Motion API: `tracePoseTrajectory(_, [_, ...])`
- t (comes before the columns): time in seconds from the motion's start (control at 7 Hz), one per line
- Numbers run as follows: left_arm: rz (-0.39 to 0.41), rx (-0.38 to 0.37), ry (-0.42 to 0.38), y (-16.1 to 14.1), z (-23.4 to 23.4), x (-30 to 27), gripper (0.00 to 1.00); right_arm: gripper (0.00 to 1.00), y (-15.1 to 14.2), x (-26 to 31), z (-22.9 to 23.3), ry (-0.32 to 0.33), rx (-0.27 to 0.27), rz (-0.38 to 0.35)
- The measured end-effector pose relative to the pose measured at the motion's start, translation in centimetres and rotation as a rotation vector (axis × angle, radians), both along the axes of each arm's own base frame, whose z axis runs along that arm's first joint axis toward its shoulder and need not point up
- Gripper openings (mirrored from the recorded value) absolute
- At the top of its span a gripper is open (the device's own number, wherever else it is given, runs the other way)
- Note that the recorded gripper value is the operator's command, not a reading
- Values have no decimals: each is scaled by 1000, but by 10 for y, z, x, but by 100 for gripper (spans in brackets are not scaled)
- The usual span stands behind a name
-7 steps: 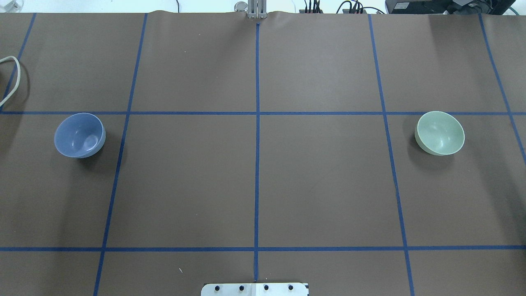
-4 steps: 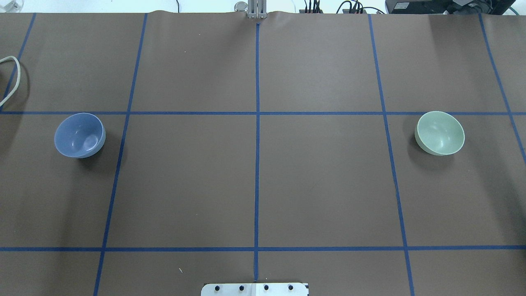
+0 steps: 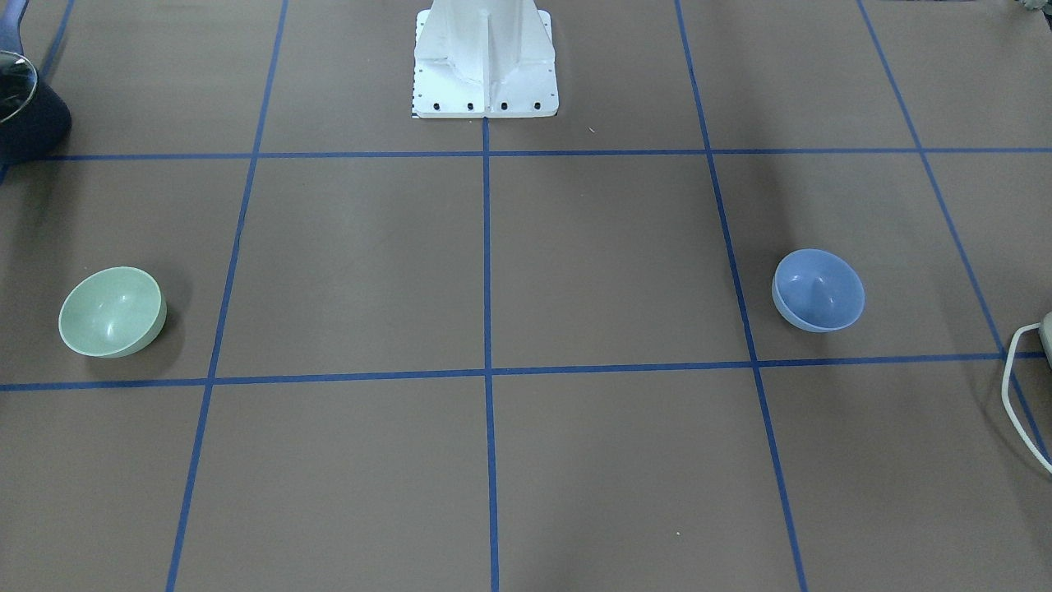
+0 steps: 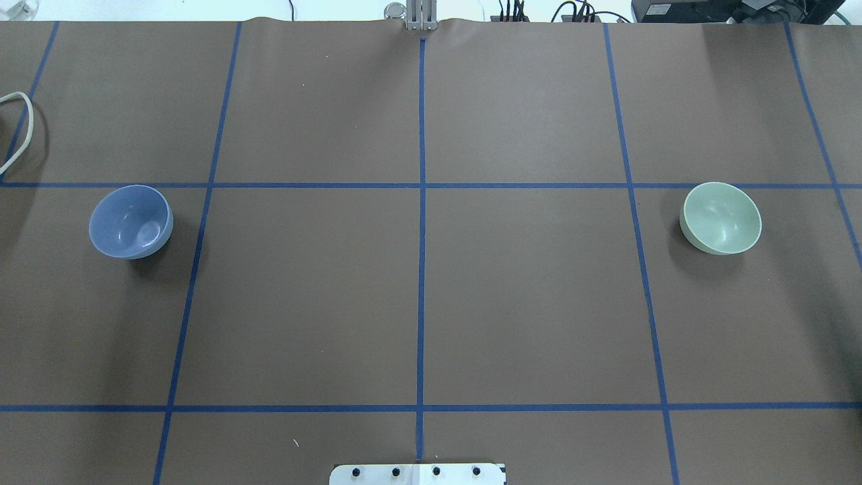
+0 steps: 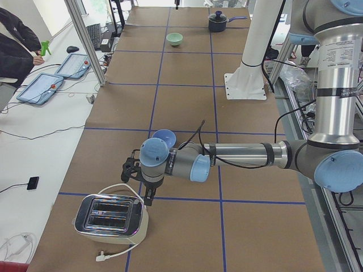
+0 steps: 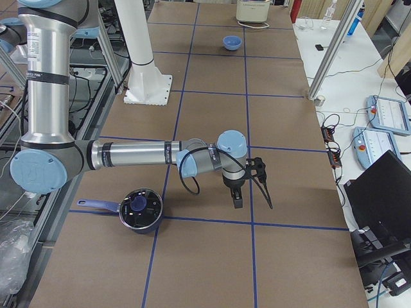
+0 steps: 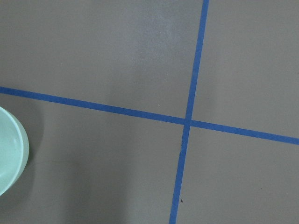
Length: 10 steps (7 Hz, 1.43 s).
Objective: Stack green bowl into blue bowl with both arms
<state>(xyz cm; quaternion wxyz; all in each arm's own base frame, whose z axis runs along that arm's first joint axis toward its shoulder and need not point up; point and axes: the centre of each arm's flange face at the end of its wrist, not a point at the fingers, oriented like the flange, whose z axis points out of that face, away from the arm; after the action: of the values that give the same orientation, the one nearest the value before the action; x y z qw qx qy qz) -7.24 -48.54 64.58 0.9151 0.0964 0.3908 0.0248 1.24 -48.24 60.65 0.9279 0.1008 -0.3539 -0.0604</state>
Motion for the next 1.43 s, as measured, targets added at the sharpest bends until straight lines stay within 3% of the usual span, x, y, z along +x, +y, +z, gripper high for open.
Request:
tracePoseTrajectory(0.14, [0,9,0,-3,-4,0,98,100,-1,-3,-2,-3,18,-5])
tracePoseTrajectory(0.43, [16,127,-2,-8,-26,9,98,100,-5,-23,-14,-23,74,-27])
tracePoseTrajectory(0.57, [29,149,9,-13,-35,29,98,100,-11,-46,-26,-43,67,-31])
tracePoseTrajectory(1.0, [-17,-3,85,-17,-61,138,98,100,-29,-135,-83,-74,9,15])
tracePoseTrajectory(1.43, [-34,-35,78,-22,-91,254,97,100,-26,-173,-99,-41,3,48])
